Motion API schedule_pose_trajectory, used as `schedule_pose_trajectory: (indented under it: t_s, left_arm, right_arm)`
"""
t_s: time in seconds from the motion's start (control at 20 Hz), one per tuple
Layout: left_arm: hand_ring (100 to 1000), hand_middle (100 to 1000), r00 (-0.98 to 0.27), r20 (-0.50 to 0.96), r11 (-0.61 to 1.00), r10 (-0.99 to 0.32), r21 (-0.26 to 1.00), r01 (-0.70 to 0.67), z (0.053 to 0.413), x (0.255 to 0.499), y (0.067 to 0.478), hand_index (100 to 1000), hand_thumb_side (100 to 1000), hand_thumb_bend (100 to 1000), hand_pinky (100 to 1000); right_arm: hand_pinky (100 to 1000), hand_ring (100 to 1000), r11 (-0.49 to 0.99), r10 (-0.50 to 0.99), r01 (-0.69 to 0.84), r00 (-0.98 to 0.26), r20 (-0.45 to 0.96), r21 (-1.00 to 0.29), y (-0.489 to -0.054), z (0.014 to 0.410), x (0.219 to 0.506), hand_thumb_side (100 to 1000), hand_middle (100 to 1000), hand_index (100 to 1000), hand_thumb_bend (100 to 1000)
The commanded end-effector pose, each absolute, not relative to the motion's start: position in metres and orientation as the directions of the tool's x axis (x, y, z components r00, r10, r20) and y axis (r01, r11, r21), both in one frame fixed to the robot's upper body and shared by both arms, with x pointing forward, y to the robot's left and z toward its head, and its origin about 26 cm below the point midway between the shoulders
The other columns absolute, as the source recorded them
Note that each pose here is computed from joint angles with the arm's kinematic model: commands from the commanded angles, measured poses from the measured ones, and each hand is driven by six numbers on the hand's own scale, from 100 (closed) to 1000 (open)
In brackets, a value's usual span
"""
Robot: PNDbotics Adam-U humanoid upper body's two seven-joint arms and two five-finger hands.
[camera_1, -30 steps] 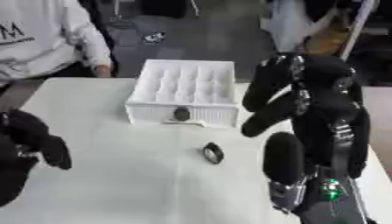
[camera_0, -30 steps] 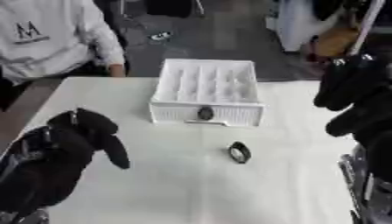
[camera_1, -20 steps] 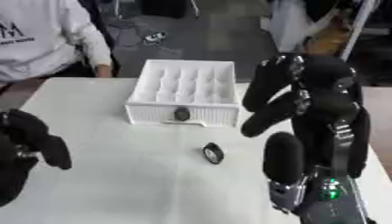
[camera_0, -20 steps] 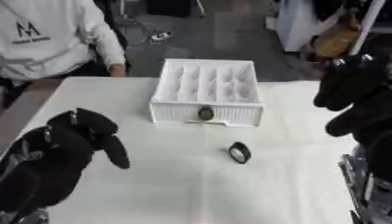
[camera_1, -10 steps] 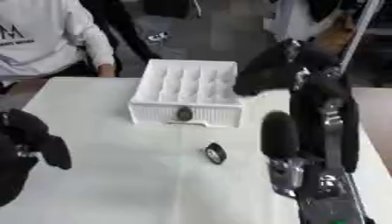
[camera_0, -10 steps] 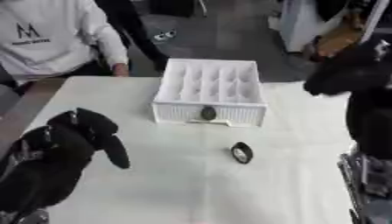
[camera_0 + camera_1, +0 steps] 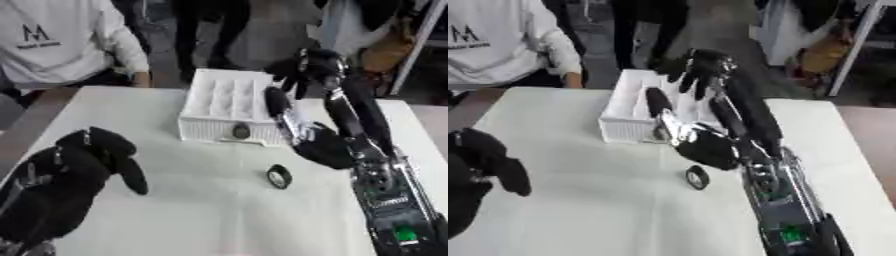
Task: Pick up objects on the table and place them in the box.
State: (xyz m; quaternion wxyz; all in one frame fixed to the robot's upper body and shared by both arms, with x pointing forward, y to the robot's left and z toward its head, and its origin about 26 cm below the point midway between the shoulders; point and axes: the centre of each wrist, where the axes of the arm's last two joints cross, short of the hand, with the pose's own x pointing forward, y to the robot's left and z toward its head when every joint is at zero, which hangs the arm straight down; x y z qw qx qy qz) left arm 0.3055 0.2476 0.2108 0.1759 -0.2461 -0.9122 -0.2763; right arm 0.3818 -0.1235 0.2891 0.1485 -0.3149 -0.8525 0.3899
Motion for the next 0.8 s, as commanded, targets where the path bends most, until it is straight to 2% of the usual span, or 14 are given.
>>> schedule_pose_trajectory:
  t_s: [0.05,0.1,0.15,0.25,0.35,0.4,0.45,0.5,0.6,0.8]
  left_arm:
    - [555,745,-0.829,0.444,0.723,0.340,0.440,0.532,0.218,0.302,0.250,711,671,530,527]
    - [555,745,-0.829,0.445,0.723,0.340,0.440,0.533,0.218,0.302,0.250,711,671,530,527]
    - [555,745,-0.828,0.446,0.723,0.340,0.439,0.533,0.217,0.302,0.250,711,671,530,527]
    - [555,745,-0.827,0.448,0.723,0.340,0.438,0.534,0.217,0.302,0.250,711,671,531,528]
    - [556,745,-0.827,0.448,0.723,0.340,0.438,0.535,0.217,0.302,0.250,711,671,530,528]
    - [556,745,-0.827,0.449,0.723,0.340,0.437,0.535,0.217,0.302,0.250,711,671,530,528]
    - [556,745,-0.826,0.449,0.723,0.340,0.437,0.535,0.217,0.302,0.250,711,671,531,528]
    - [556,745,-0.826,0.449,0.724,0.340,0.436,0.535,0.217,0.302,0.250,711,671,531,529]
    - [556,745,-0.826,0.449,0.723,0.340,0.436,0.535,0.217,0.302,0.250,711,671,531,529]
    - [556,745,-0.826,0.448,0.724,0.341,0.435,0.535,0.217,0.302,0.250,711,671,532,530]
  right_arm:
    - [399,525,0.324,0.724,0.428,-0.686,-0.070,-0.844,-0.113,0.292,0.398,895,560,704,382]
    - [437,559,0.262,0.743,0.423,-0.662,-0.099,-0.867,-0.110,0.292,0.403,923,574,703,431]
    - [441,561,0.202,0.759,0.418,-0.638,-0.128,-0.886,-0.107,0.292,0.408,924,574,701,436]
    - [487,589,0.109,0.783,0.409,-0.596,-0.175,-0.906,-0.104,0.291,0.415,966,590,712,503]
    - [572,644,0.030,0.807,0.403,-0.550,-0.216,-0.915,-0.104,0.290,0.421,1000,652,723,564]
    - [621,681,-0.009,0.820,0.400,-0.521,-0.236,-0.916,-0.104,0.289,0.423,1000,712,741,591]
    - [681,744,-0.048,0.834,0.392,-0.491,-0.253,-0.919,-0.104,0.288,0.425,1000,810,748,634]
    - [739,808,-0.094,0.849,0.374,-0.454,-0.271,-0.922,-0.104,0.287,0.427,1000,927,793,696]
    - [819,830,-0.172,0.872,0.332,-0.387,-0.300,-0.928,-0.103,0.287,0.428,1000,945,878,693]
    - [864,842,-0.272,0.886,0.227,-0.320,-0.336,-0.935,-0.103,0.287,0.429,1000,902,855,667]
